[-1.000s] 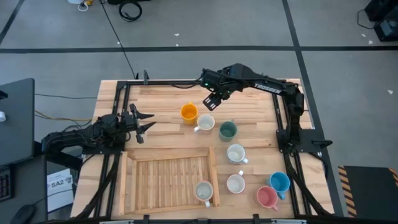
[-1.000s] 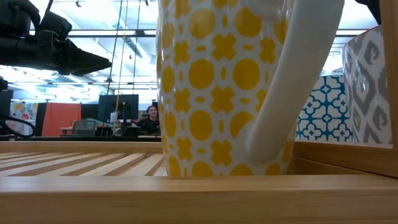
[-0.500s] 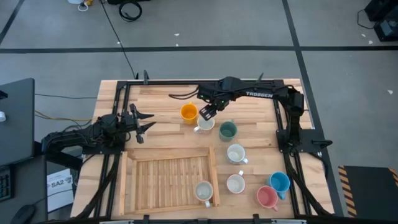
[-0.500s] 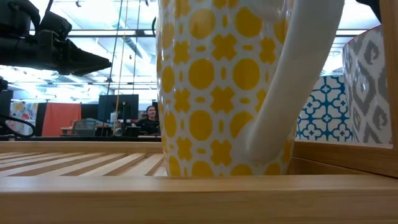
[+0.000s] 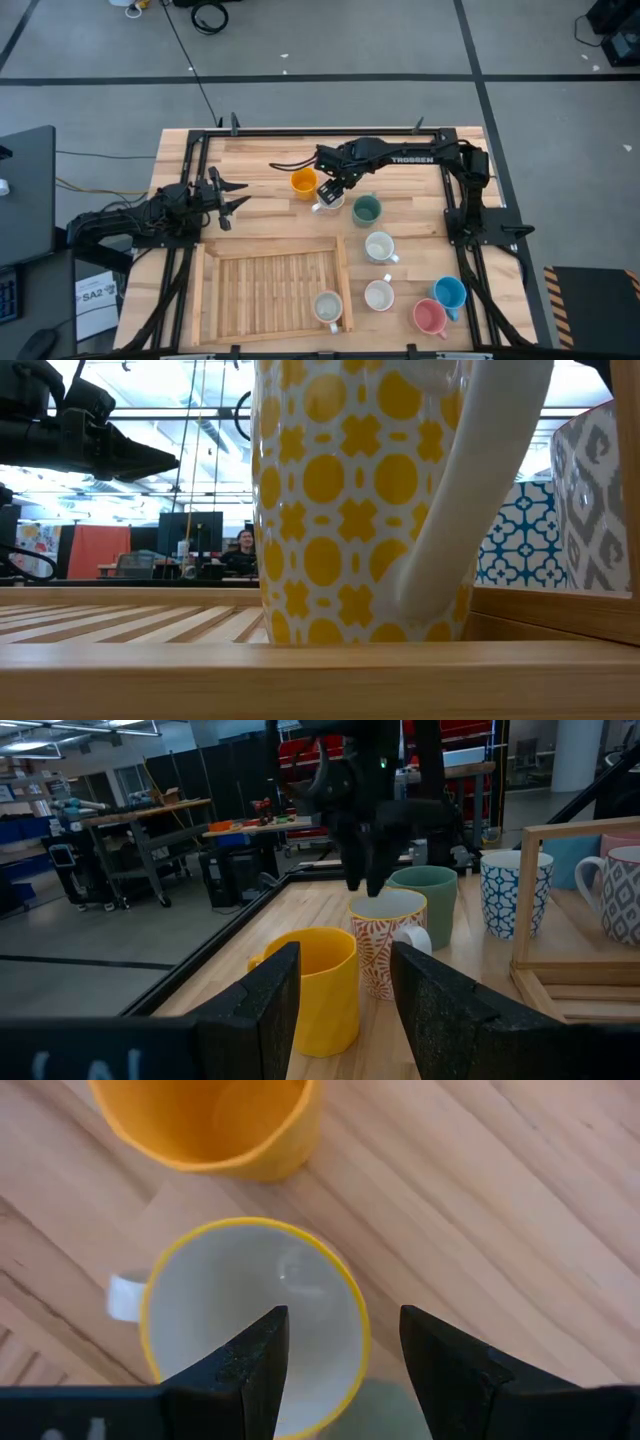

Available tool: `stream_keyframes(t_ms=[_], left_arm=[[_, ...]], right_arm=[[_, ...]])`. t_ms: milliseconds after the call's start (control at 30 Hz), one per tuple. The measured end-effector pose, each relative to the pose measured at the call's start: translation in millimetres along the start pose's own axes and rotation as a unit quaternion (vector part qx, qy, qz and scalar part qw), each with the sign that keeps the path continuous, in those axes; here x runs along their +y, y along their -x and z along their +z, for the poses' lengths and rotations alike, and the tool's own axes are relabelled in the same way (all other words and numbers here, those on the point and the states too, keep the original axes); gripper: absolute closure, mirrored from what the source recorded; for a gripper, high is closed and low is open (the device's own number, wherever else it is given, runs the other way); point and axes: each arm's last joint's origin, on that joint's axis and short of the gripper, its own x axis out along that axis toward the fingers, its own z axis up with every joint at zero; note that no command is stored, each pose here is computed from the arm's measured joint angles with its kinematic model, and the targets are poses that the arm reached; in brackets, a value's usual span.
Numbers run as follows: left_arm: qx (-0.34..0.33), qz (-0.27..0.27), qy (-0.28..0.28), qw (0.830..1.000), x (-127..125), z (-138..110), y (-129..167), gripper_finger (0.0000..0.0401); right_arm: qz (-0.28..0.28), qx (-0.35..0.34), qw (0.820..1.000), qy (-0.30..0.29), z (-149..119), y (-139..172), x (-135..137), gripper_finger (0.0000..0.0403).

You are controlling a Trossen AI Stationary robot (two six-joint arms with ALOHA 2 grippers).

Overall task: Place coffee mugs
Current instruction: Put the orange mug on the shelf

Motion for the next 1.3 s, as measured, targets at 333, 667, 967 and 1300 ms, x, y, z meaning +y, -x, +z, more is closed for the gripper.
stream_keyframes(t_ms=[333, 667, 967, 1300], left_arm=[[0.000, 0.000, 0.000, 1.000, 0.0, 0.1, 0.0, 0.0237], [0.000, 0.000, 0.000, 1.000, 0.0, 0.0, 0.0, 0.0237], [0.000, 0.000, 0.000, 1.000, 0.0, 0.0, 0.0, 0.0237], [0.000, 0.000, 0.000, 1.000, 0.0, 0.0, 0.0, 0.0237]], right_arm=[[0.005, -0.002, 1.000, -0.001, -9.6, -28.3, -5.1, 0.0204], [0.033, -0.011, 0.999, 0.000, -13.3, -43.2, -5.5, 0.0204], [0.041, -0.007, 0.999, -0.002, -13.4, -44.0, -5.6, 0.0213], [0.041, -0.007, 0.999, -0.004, -13.3, -44.0, -5.6, 0.0293]])
